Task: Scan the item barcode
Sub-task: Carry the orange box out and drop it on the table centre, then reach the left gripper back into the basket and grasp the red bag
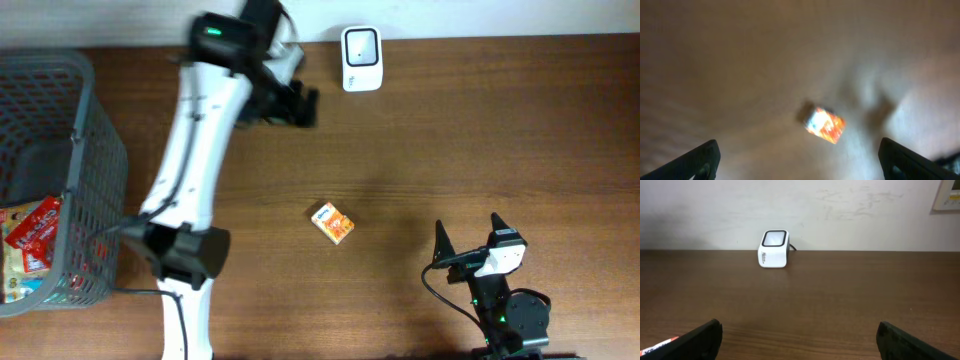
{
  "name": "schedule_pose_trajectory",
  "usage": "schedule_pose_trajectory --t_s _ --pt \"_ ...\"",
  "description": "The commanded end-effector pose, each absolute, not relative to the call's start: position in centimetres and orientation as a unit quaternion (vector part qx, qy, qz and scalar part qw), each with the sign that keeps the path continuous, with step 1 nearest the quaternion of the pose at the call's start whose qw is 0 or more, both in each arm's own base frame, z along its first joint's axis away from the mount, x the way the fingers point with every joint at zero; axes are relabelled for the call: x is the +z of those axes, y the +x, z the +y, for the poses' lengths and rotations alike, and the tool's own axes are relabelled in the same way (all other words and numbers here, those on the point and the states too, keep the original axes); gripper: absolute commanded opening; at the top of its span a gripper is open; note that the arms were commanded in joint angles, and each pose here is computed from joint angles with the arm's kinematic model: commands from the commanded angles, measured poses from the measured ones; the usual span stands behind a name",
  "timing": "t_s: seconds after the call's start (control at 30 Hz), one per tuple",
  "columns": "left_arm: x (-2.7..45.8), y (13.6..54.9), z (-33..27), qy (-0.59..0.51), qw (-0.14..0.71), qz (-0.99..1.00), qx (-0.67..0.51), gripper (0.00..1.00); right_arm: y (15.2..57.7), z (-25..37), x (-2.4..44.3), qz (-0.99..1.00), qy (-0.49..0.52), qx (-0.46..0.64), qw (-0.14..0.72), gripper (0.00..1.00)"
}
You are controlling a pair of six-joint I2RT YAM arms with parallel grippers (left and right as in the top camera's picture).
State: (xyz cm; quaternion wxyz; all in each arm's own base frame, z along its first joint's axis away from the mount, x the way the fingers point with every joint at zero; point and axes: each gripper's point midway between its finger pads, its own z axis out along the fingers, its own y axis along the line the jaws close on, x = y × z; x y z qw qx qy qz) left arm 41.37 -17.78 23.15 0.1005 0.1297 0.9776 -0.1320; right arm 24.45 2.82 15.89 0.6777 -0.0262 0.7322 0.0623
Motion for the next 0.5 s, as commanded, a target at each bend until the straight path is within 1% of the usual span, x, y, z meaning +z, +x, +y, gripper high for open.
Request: schedule_pose_trajectory --t_s 0.0,0.07,0.13,0.2,0.23,0.3,0.37,0.43,0.47 --pt "32.6 43.4 -10.6 0.062 0.257 0.957 -0.116 0.99 24.5 2.8 15.6 0.734 -0.024 0.062 0.676 0.98" --pt "37.6 42.3 -3.1 -0.029 0.327 0.94 -0.097 0.99 24.5 2.8 15.6 0.734 -0.024 0.062 0.676 0.98" --pt "40.4 40.2 4.5 -0.116 0.368 0.92 -0.063 0.99 24.5 2.8 15.6 0.734 -0.024 0.062 0.676 0.99" --pt "41.6 37.2 13.2 -0.254 0.385 0.887 -0.011 0.99 24.5 2.8 15.6 0.734 -0.024 0.062 0.676 0.98" --pt "41.0 35.7 17.4 -0.318 0.376 0.87 0.005 0.99 24.5 2.8 15.6 0.734 -0.024 0.062 0.676 0.98" --pt "38.8 34.0 21.3 -0.373 0.341 0.863 0.021 0.99 24.5 2.8 15.6 0.734 -0.024 0.062 0.676 0.98" --pt "34.9 32.4 24.2 -0.419 0.277 0.864 0.022 0.99 24.5 2.8 15.6 0.734 -0.024 0.062 0.676 0.98" --pt "30.5 31.9 26.2 -0.447 0.22 0.867 0.014 0.99 24.5 2.8 15.6 0.734 -0.024 0.062 0.676 0.98" --pt "27.4 31.9 27.0 -0.458 0.188 0.869 0.007 0.95 24.5 2.8 15.6 0.734 -0.024 0.062 0.676 0.98"
